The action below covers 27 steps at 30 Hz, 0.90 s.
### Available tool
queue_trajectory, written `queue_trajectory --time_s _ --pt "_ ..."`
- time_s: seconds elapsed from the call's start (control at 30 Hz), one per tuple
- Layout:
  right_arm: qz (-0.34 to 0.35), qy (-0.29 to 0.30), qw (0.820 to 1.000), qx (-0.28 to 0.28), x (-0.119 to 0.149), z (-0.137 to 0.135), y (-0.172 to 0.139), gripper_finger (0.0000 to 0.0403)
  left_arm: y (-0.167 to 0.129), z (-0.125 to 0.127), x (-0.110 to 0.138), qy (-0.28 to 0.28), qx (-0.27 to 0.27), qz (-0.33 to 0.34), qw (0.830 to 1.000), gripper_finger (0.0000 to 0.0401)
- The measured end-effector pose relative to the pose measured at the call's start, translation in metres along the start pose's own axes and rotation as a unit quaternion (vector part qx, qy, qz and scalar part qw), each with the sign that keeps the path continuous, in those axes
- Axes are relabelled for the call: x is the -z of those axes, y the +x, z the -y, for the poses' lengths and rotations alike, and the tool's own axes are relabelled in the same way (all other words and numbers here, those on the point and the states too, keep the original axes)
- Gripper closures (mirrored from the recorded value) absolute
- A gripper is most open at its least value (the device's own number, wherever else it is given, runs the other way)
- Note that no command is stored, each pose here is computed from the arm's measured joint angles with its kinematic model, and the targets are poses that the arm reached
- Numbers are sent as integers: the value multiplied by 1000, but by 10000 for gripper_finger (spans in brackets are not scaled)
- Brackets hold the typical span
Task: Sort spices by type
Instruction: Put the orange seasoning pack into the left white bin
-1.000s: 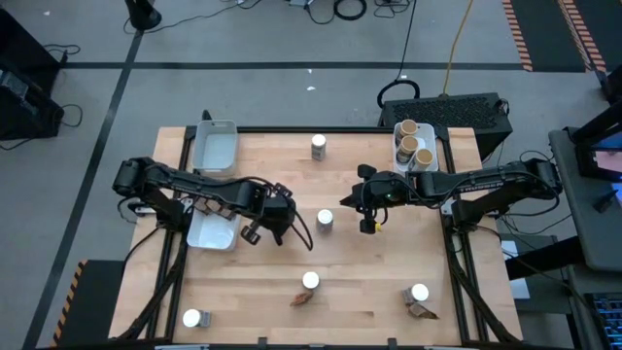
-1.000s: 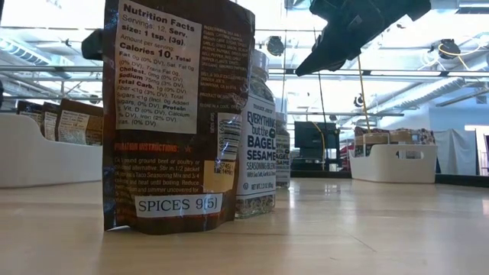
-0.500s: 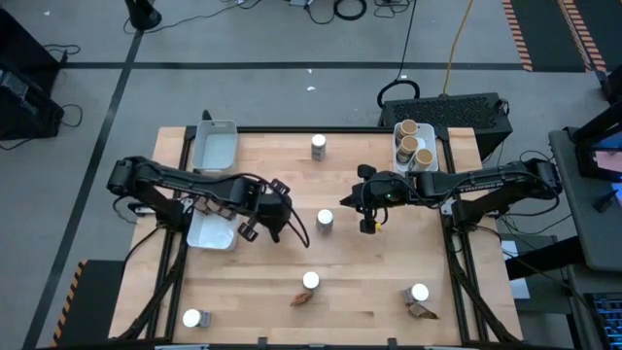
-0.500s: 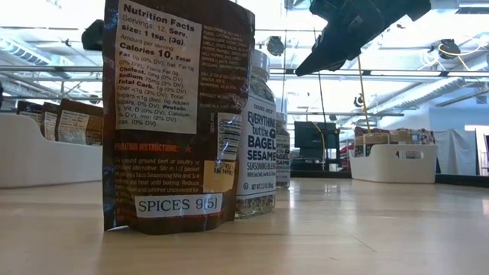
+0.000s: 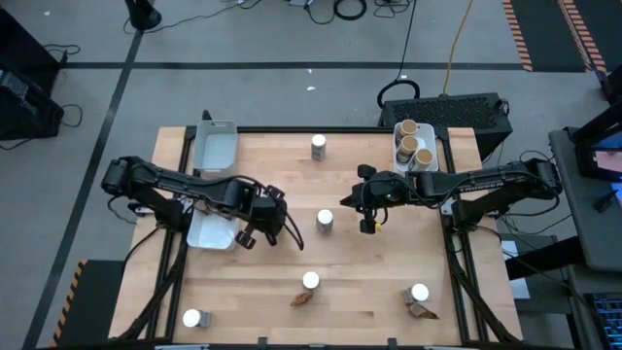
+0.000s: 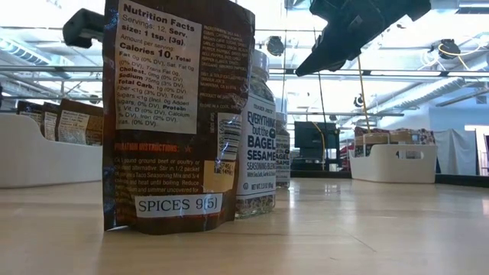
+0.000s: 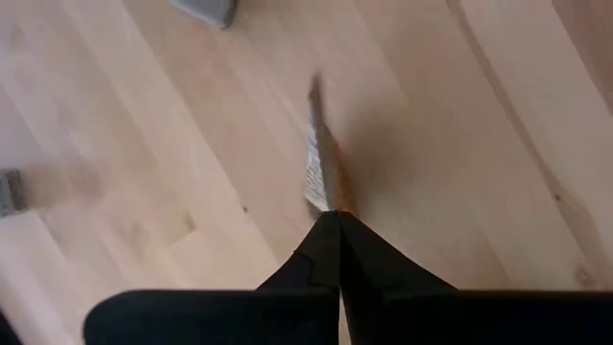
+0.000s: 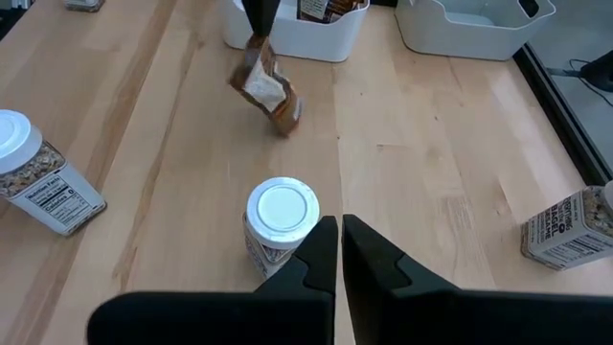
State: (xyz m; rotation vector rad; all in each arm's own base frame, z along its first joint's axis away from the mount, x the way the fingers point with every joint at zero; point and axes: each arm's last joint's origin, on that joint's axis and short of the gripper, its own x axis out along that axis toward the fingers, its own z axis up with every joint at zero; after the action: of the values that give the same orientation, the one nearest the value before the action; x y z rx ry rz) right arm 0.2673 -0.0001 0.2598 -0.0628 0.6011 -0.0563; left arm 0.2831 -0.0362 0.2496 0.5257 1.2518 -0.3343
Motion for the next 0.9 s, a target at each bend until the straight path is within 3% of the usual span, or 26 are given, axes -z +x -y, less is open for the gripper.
queue_trajectory --time_s 0.27,0.63,0.9 --pt "0 0 1000 0 0 0 0 403 9 4 9 -11 11 -24 1000 401" --pt "2 0 1000 0 0 0 0 403 -37 4 18 -33 -30 74 996 401" --pt "5 -3 1000 0 -1 0 0 403 -60 12 28 -67 20 127 989 401"
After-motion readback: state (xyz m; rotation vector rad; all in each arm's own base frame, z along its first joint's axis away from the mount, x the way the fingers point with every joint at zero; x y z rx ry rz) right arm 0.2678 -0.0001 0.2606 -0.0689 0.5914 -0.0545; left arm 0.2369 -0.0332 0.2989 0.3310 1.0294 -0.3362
